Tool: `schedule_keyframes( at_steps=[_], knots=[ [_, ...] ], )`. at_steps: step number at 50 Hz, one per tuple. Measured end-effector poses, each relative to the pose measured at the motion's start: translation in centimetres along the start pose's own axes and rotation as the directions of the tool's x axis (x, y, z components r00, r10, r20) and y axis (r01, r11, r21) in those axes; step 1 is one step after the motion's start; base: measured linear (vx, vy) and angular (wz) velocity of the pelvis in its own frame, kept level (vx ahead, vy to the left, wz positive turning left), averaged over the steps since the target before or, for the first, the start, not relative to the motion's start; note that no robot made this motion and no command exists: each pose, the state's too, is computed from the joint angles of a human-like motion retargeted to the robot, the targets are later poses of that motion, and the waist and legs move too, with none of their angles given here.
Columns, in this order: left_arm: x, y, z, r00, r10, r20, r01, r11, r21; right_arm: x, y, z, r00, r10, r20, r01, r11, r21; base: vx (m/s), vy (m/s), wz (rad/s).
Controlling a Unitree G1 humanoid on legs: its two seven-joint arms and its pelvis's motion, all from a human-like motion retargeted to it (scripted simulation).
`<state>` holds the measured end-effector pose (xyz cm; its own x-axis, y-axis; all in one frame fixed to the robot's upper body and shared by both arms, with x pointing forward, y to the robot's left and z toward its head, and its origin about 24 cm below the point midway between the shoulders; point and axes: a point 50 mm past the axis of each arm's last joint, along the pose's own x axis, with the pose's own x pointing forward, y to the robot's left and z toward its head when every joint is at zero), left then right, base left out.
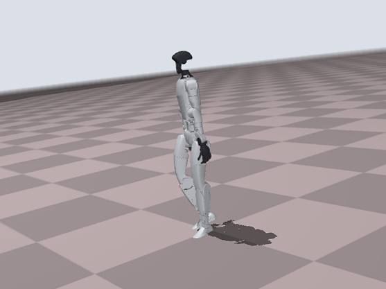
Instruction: In place motions
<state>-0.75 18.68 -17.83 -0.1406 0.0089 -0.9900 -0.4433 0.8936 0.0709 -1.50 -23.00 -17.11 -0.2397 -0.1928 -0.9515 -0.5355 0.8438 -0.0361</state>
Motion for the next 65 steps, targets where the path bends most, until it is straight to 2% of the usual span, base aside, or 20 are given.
schedule_keyframes(
  at_steps=[5,12,16,20,25,27,31,35,38,43,47,50,52,55,58,61,65],
  knots=[
    [-1.7,-1.2,7.9,0.969,-0.059,0.238,0.033,0.993,0.111,0.2,0.2,-2.3,0.997,0.073,-0.032,-0.068,0.987,0.148,-0.12,0.07,-0.34],
    [-2.5,-1.3,10.3,0.94,-0.046,0.339,-0.024,0.98,0.197,0.3,1.4,-4.5,0.984,0.099,-0.145,-0.074,0.983,0.17,0.03,-0.01,-0.02],
    [-1.7,-0.6,8.0,0.96,-0.039,0.276,-0.021,0.977,0.211,0.3,1.3,-3.8,0.988,0.085,-0.128,-0.067,0.988,0.138,0.13,-0.02,0.19],
    [-0.3,0.2,3.2,0.988,0.0,0.157,-0.027,0.984,0.173,0.1,1.3,-2.2,0.993,0.076,-0.095,-0.065,0.991,0.121,0.15,-0.01,0.35],
    [0.2,1.2,-0.6,0.997,0.055,0.05,-0.058,0.997,0.052,-1.2,-0.8,4.2,0.995,0.074,0.06,-0.076,0.997,0.029,-0.18,-0.07,1.68],
    [0.2,1.8,-2.1,0.998,0.068,0.003,-0.068,0.998,-0.006,-2.2,-2.2,7.0,0.99,0.039,0.138,-0.031,0.998,-0.055,-0.22,-0.06,-1.04],
    [0.0,3.2,-5.8,0.986,0.056,-0.154,-0.066,0.996,-0.058,-4.9,-4.5,12.6,0.935,-0.082,0.346,0.167,0.96,-0.224,-0.03,0.03,-0.68],
    [-0.3,4.2,-9.1,0.964,0.098,-0.247,-0.119,0.99,-0.075,-6.1,-4.6,14.8,0.854,-0.129,0.505,0.265,0.942,-0.208,0.16,0.0,-0.01],
    [-0.2,3.9,-9.2,0.965,0.072,-0.253,-0.102,0.989,-0.105,-6.1,-4.3,14.9,0.844,-0.112,0.525,0.23,0.959,-0.164,0.0,0.0,0.0],
    [-0.1,3.2,-7.3,0.975,0.067,-0.21,-0.086,0.993,-0.08,-3.6,-2.5,11.1,0.909,-0.048,0.414,0.08,0.995,-0.061,0.14,0.03,-0.21],
    [0.1,2.5,-3.9,0.992,0.059,-0.108,-0.061,0.998,-0.011,-1.4,-1.2,5.8,0.972,0.029,0.232,-0.027,1.0,-0.013,0.12,0.06,-0.67],
    [-0.3,1.2,1.1,1.0,-0.003,0.02,0.002,0.999,0.047,-0.7,-1.1,3.0,0.994,0.049,0.102,-0.053,0.998,0.034,-0.22,0.06,-0.61],
    [-1.1,0.3,5.4,0.991,-0.028,0.134,0.014,0.994,0.107,-0.4,-0.7,1.4,0.998,0.049,0.047,-0.055,0.99,0.131,-0.35,0.05,1.68],
    [-2.9,-0.6,10.7,0.954,-0.065,0.293,0.009,0.983,0.186,-0.2,0.0,-1.1,0.992,0.12,-0.037,-0.111,0.975,0.192,-0.19,0.03,0.34],
    [-3.2,-1.0,11.8,0.923,-0.047,0.381,-0.036,0.977,0.208,0.0,1.5,-4.7,0.969,0.175,-0.173,-0.143,0.973,0.181,0.14,-0.02,0.0],
    [-3.5,-1.2,12.4,0.901,-0.05,0.431,-0.06,0.969,0.239,0.1,2.5,-6.6,0.957,0.175,-0.231,-0.131,0.973,0.192,0.11,-0.04,-0.27],
    [-2.6,-0.9,10.3,0.929,-0.052,0.365,-0.051,0.963,0.266,0.1,3.1,-7.1,0.949,0.186,-0.255,-0.134,0.969,0.208,0.1,-0.03,-0.08]
  ],
)
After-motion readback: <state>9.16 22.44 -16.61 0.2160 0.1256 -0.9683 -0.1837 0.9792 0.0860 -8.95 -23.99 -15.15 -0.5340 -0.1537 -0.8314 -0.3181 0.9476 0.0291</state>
